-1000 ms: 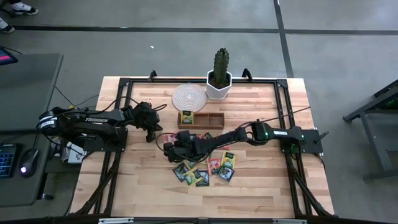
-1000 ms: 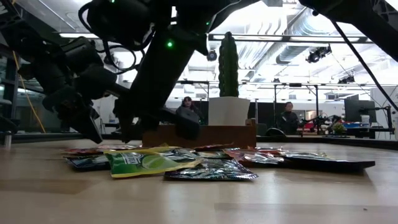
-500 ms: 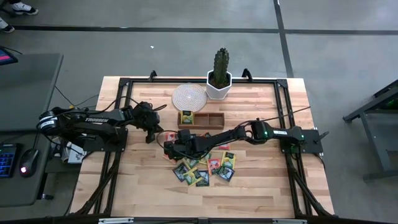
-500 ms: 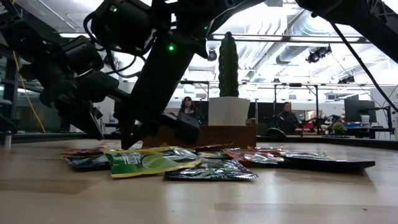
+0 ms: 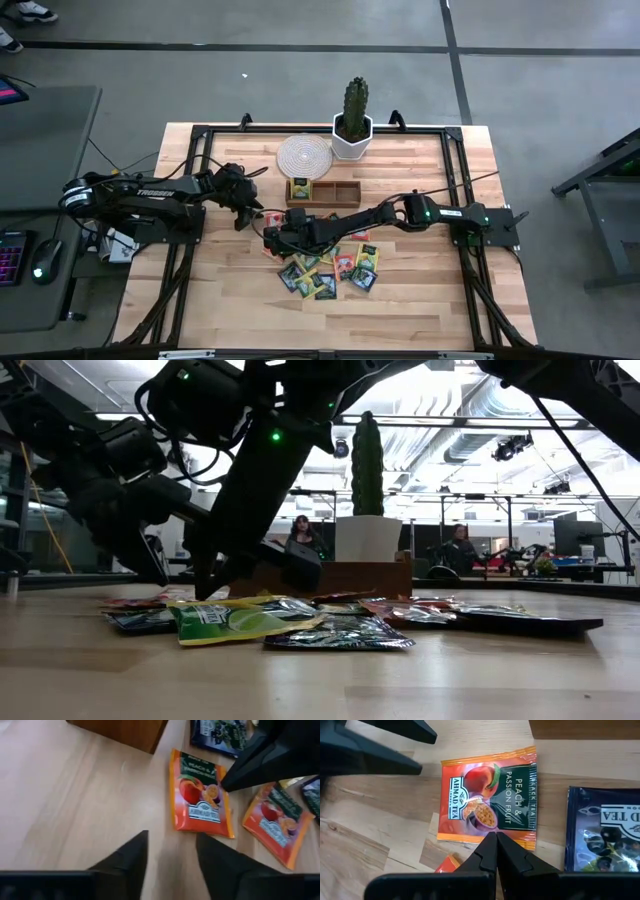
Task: Pick & Place Tea
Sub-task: Put the orange tea bag into the middle section of the wooden organizer
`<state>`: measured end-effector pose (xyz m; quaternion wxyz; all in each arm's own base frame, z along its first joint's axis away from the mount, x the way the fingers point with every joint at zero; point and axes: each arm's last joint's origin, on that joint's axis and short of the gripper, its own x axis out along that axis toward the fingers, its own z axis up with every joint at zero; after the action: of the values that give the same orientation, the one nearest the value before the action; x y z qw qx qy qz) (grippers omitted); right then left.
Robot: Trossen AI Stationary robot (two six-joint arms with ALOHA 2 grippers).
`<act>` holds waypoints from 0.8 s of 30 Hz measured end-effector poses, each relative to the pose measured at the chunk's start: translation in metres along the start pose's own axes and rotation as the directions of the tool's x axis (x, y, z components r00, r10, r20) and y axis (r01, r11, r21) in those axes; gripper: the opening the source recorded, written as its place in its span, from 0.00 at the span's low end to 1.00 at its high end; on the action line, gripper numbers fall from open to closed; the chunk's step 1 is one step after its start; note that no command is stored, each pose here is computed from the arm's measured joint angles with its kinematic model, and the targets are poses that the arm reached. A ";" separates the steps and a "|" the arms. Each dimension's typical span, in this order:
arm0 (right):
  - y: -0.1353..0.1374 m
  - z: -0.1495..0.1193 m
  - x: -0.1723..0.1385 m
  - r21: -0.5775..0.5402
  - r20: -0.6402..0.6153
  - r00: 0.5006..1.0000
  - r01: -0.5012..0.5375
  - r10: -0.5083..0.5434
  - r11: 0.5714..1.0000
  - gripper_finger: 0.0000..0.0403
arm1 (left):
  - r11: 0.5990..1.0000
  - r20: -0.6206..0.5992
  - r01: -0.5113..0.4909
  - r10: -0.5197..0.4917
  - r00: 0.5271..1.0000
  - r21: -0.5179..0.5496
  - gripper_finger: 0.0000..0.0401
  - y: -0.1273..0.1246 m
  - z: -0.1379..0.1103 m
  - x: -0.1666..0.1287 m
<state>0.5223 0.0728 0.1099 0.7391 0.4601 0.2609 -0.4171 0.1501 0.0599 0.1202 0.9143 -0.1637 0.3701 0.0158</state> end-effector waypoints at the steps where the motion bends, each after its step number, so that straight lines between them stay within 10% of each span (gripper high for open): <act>1: 0.000 0.000 0.000 0.000 0.000 1.000 0.000 0.000 1.000 0.00 | 1.000 0.001 0.006 -0.006 1.000 -0.006 0.47 0.000 0.000 0.000; 24: 0.002 0.000 0.001 0.001 0.016 1.000 -0.027 0.027 1.000 0.00 | 0.955 -0.063 0.197 -0.216 0.974 -0.224 0.61 0.008 -0.008 0.031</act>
<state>0.5247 0.0732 0.1100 0.7464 0.4606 0.2487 -0.4111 0.1665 0.0622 0.0914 0.8709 -0.3004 0.3862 -0.0469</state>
